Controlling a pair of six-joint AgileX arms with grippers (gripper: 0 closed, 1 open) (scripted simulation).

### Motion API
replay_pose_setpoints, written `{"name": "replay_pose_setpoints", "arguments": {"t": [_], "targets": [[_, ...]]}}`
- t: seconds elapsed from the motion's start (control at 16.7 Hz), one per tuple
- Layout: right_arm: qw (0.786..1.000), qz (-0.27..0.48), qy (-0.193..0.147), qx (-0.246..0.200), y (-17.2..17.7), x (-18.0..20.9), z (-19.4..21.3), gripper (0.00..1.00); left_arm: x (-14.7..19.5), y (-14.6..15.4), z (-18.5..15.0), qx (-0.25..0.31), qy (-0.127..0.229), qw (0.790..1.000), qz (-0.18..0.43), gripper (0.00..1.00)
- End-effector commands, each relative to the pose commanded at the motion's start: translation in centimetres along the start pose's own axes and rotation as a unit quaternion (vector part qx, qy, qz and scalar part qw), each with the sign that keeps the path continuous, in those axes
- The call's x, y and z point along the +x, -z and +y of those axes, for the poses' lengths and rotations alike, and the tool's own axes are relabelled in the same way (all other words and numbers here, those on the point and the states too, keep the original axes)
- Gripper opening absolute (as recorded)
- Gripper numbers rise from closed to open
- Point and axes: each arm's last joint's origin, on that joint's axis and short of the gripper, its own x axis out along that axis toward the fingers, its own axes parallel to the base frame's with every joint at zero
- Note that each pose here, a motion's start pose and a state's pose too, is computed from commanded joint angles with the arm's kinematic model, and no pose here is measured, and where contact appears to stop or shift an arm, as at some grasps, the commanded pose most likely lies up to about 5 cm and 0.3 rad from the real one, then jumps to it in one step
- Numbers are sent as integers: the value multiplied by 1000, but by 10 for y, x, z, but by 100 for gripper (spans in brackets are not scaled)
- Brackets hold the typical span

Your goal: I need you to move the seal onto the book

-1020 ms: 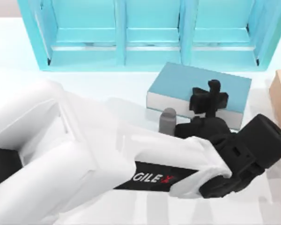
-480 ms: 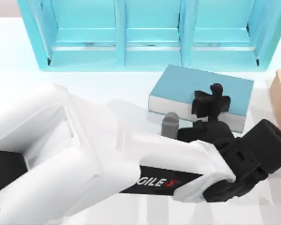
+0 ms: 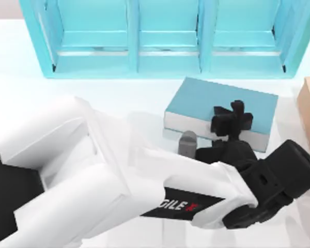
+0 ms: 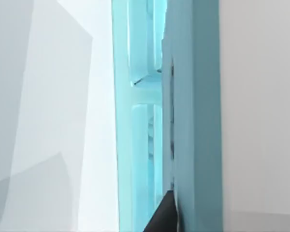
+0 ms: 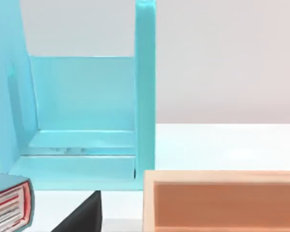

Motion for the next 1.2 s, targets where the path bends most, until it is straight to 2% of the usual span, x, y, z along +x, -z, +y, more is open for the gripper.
{"name": "replay_pose_setpoints", "arguments": {"t": [0.36,1.14,1.2], "targets": [[1000,0,0,0,0,0,0,100,3,0,13,-1,0,1000,1,0],[1000,0,0,0,0,0,0,100,3,0,13,-1,0,1000,1,98],[1000,0,0,0,0,0,0,100,3,0,13,-1,0,1000,1,100]]}}
